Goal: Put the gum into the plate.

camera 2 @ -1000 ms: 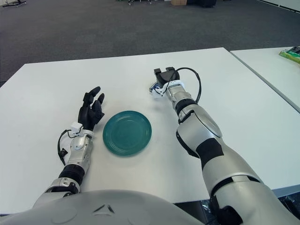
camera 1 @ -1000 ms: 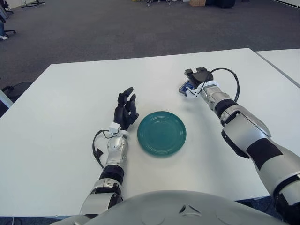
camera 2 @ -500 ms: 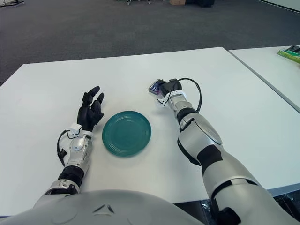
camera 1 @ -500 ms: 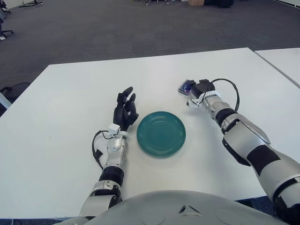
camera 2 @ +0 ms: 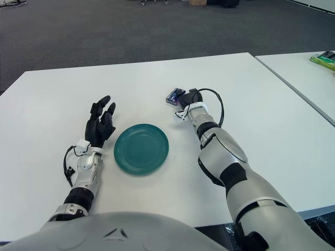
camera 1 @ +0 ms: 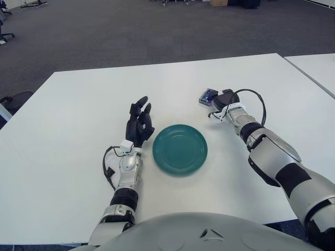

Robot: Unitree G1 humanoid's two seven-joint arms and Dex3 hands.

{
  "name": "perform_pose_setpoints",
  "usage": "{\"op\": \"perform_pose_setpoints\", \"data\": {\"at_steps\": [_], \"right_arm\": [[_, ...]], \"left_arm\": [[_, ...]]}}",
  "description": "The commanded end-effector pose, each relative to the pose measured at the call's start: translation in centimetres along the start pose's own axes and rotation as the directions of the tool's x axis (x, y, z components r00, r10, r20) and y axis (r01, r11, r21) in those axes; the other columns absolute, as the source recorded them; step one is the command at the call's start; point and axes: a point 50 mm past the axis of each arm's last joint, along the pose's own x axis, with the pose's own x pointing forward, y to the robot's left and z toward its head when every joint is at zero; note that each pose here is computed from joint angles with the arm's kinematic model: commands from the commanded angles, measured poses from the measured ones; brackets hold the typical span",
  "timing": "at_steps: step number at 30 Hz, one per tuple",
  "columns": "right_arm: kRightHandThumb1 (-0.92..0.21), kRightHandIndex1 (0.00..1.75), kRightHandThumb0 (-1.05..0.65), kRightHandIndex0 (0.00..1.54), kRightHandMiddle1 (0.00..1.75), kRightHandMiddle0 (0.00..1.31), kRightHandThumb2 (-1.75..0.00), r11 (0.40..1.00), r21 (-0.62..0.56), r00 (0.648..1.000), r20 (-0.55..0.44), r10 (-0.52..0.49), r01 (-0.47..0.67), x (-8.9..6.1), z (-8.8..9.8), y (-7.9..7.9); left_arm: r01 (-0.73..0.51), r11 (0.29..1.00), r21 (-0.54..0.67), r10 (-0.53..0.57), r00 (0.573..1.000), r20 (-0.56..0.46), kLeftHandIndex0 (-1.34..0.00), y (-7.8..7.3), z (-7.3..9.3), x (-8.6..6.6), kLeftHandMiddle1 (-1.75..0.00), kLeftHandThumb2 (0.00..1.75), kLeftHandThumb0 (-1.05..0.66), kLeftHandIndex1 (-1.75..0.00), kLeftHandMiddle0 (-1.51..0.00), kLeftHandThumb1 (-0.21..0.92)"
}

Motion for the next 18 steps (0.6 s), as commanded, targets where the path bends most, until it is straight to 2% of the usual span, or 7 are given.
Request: {"op": "perform_pose_setpoints", "data": {"at_steps": [1,11,18], "right_arm": [[-0.92,0.01,-0.63,0.33,0.55,0.0,-0.52,0.993,-0.05,0.994,0.01,0.109,-0.108,-0.9,-0.1,2.7],[-0.92,0.02,-0.63,0.41,0.6,0.0,-0.52,0.98,-0.141,0.985,0.079,0.153,-0.141,-1.0,-0.1,3.0],[-0.92,0.05,-0.65,0.51,0.58,0.0,-0.59,0.947,-0.284,0.969,0.146,0.201,-0.154,-1.9,-1.9,4.0]], "left_arm": [[-0.137,0.985,-0.108,0.11,0.968,-0.227,-0.05,-2.0,-3.7,-5.7,-0.02,0.72,-0.82,-0.8,-0.47,0.92],[-0.148,0.98,-0.133,0.115,0.965,-0.234,-0.05,-2.2,-3.6,-5.7,-0.02,0.71,-0.82,-0.81,-0.48,0.92],[-0.14,0.98,-0.138,0.105,0.967,-0.233,-0.03,-2.3,-3.7,-5.8,-0.02,0.7,-0.83,-0.8,-0.48,0.92]]}}
